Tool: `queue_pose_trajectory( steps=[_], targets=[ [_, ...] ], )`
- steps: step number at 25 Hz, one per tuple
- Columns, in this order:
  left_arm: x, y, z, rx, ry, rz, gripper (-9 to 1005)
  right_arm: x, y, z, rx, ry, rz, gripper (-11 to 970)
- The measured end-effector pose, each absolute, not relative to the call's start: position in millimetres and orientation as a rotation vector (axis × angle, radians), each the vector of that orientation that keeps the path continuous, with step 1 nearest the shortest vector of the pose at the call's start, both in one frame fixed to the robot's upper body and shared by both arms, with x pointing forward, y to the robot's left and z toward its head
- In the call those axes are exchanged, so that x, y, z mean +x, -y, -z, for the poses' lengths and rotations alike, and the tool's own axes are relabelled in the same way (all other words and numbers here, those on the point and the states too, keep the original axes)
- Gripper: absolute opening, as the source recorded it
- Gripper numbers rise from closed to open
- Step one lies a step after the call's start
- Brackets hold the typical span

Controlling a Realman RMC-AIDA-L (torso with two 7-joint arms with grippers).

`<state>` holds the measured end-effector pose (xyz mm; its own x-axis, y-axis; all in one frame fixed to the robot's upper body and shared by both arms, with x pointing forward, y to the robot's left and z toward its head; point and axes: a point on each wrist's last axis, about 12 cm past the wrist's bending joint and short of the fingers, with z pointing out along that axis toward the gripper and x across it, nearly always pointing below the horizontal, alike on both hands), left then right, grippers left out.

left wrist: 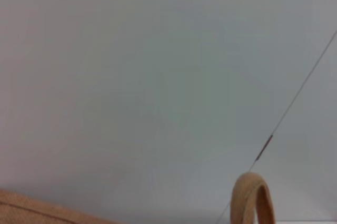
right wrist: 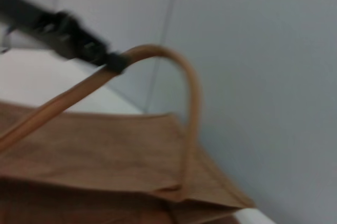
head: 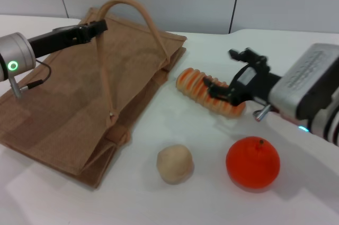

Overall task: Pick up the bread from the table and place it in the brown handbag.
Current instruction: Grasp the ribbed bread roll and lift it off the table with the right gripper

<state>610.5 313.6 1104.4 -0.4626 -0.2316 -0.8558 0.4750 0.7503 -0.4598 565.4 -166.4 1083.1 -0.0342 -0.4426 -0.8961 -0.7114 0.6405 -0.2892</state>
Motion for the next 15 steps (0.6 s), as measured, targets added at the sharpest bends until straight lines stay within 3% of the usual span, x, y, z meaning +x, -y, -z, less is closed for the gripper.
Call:
queue_pose_trajectory(
  steps=[15],
  targets=[
    [611.8,-304.3,-1104.1,0.213,-1.864,0.861,121,573.7,123.8,-1082.6,-1.233,-1.681,-0.255,833]
  ],
)
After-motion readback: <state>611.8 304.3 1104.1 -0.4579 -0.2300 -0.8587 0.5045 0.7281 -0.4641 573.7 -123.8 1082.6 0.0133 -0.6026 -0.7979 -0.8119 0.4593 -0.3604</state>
